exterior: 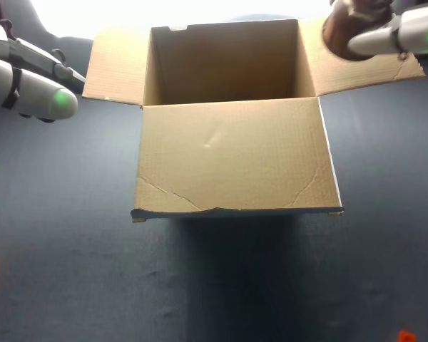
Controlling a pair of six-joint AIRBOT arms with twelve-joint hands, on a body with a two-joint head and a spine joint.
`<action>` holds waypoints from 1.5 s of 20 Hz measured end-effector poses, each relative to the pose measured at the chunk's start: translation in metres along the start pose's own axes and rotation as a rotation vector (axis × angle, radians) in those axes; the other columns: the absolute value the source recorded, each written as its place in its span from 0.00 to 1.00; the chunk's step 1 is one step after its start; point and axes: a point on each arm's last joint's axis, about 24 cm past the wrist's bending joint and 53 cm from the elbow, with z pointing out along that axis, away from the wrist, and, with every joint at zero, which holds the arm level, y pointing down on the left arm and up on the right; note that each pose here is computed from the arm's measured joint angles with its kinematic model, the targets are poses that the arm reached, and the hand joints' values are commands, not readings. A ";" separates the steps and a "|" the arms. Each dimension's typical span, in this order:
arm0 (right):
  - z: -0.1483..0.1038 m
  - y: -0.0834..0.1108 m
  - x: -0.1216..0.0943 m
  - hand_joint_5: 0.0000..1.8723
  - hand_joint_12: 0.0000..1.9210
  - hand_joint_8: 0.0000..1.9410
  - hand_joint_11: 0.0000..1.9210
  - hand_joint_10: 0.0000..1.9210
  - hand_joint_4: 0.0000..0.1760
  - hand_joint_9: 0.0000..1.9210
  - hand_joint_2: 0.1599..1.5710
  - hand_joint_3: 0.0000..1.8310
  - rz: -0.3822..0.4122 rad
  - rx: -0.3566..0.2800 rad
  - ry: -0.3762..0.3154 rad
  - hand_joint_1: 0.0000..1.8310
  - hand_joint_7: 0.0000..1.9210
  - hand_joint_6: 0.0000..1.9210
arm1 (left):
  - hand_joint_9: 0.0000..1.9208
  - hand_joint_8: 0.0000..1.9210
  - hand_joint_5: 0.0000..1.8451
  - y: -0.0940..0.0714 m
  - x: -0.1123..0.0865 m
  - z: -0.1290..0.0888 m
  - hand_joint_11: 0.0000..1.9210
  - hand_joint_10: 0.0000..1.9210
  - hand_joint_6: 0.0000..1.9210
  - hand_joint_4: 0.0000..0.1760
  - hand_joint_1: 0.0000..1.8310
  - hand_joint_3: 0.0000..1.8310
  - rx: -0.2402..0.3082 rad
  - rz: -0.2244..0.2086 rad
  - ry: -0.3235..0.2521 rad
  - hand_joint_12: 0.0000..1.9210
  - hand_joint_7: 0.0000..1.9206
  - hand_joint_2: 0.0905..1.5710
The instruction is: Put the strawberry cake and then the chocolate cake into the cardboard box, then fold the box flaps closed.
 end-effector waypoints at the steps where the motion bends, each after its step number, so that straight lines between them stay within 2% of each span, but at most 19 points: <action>1: 0.003 0.002 0.005 0.45 1.00 0.69 0.11 0.78 0.10 0.28 0.73 0.00 0.001 -0.004 0.008 0.64 0.42 0.61 | 0.36 0.00 0.21 -0.001 0.002 0.000 0.11 0.00 0.00 0.03 0.22 0.00 0.002 -0.001 0.004 0.65 0.31 0.66; 4: 0.009 0.011 0.016 0.47 1.00 0.69 0.11 0.78 0.03 0.27 0.73 0.00 0.007 -0.021 0.030 0.65 0.43 0.58 | 0.36 0.00 0.23 -0.002 0.002 0.001 0.11 0.00 0.00 0.04 0.23 0.00 0.003 -0.026 0.005 0.63 0.32 0.65; 5: 0.010 0.012 0.019 0.46 1.00 0.69 0.11 0.78 0.06 0.27 0.73 0.00 0.008 -0.024 0.034 0.64 0.43 0.59 | 0.36 0.00 0.22 -0.001 0.002 0.001 0.11 0.00 0.00 0.04 0.23 0.00 0.001 -0.024 0.003 0.63 0.31 0.66; 8: 0.015 0.016 0.031 0.46 1.00 0.68 0.11 0.77 0.05 0.27 0.73 0.00 -0.010 -0.027 0.059 0.65 0.43 0.58 | 0.36 0.00 0.22 -0.003 0.003 0.001 0.10 0.00 0.00 0.03 0.23 0.00 0.005 -0.028 0.002 0.63 0.31 0.66; 9: 0.019 0.017 0.037 0.46 1.00 0.69 0.11 0.78 0.00 0.28 0.73 0.00 -0.009 -0.027 0.072 0.65 0.43 0.59 | 0.36 0.00 0.23 -0.004 0.003 0.001 0.10 0.00 0.00 0.04 0.23 0.00 0.008 -0.035 0.004 0.63 0.31 0.66; 12: 0.028 0.021 0.048 0.44 1.00 0.69 0.10 0.82 0.00 0.28 0.73 0.00 -0.006 -0.040 0.088 0.64 0.44 0.60 | 0.36 0.00 0.23 -0.005 0.004 0.001 0.10 0.00 0.00 0.00 0.23 0.00 0.009 -0.043 0.004 0.63 0.31 0.66; 14: 0.034 0.023 0.052 0.44 1.00 0.67 0.09 0.77 0.16 0.27 0.74 0.00 -0.027 -0.046 0.093 0.64 0.42 0.64 | 0.37 0.00 0.23 -0.005 0.004 0.001 0.12 0.00 0.00 0.04 0.23 0.00 0.007 -0.039 0.003 0.64 0.31 0.66; 15: 0.038 0.024 0.055 0.45 1.00 0.68 0.10 0.77 0.17 0.27 0.74 0.00 -0.031 -0.050 0.096 0.64 0.42 0.64 | 0.37 0.00 0.22 -0.005 0.004 0.001 0.12 0.00 0.00 0.04 0.23 0.00 0.007 -0.039 0.003 0.64 0.31 0.66; 16: 0.042 0.026 0.060 0.45 1.00 0.70 0.10 0.79 0.07 0.26 0.74 0.00 -0.035 -0.055 0.102 0.64 0.42 0.61 | 0.37 0.00 0.24 -0.005 0.004 0.001 0.13 0.01 0.01 0.04 0.24 0.00 0.007 -0.040 0.003 0.64 0.32 0.65; 18: 0.047 0.028 0.065 0.45 1.00 0.71 0.10 0.81 0.01 0.26 0.74 0.00 -0.039 -0.061 0.108 0.64 0.42 0.60 | 0.37 0.00 0.23 -0.005 0.004 0.001 0.12 0.00 0.00 0.04 0.23 0.00 0.007 -0.040 0.003 0.63 0.31 0.65; 19: 0.051 0.029 0.068 0.44 1.00 0.72 0.11 0.82 0.02 0.26 0.74 0.00 -0.046 -0.064 0.112 0.64 0.41 0.61 | 0.37 0.00 0.22 -0.005 0.004 0.001 0.11 0.00 0.00 0.08 0.23 0.00 0.007 -0.040 0.003 0.63 0.31 0.65; 22: 0.059 0.027 0.070 0.46 1.00 0.70 0.10 0.79 0.07 0.26 0.73 0.00 -0.052 -0.063 0.109 0.64 0.42 0.60 | 0.37 0.00 0.22 -0.005 0.004 0.001 0.11 0.00 0.00 0.06 0.23 0.00 0.007 -0.040 0.002 0.63 0.31 0.65; 25: 0.063 0.026 0.070 0.47 1.00 0.69 0.11 0.79 0.06 0.27 0.73 0.00 -0.070 -0.064 0.106 0.65 0.42 0.59 | 0.37 0.00 0.22 -0.004 0.002 0.001 0.12 0.00 0.00 0.06 0.22 0.00 0.007 -0.041 -0.002 0.63 0.30 0.66; 27: 0.066 0.026 0.071 0.48 1.00 0.70 0.11 0.79 0.01 0.27 0.73 0.00 -0.075 -0.066 0.106 0.65 0.42 0.57 | 0.37 0.00 0.22 -0.004 0.002 0.001 0.13 0.00 0.00 0.08 0.22 0.00 0.008 -0.046 -0.004 0.63 0.31 0.65; 30: 0.072 0.029 0.077 0.48 1.00 0.70 0.10 0.79 0.01 0.26 0.73 0.00 -0.080 -0.073 0.110 0.65 0.42 0.57 | 0.37 0.00 0.22 -0.004 0.002 0.001 0.12 0.00 0.00 0.07 0.22 0.00 0.008 -0.047 -0.005 0.63 0.31 0.66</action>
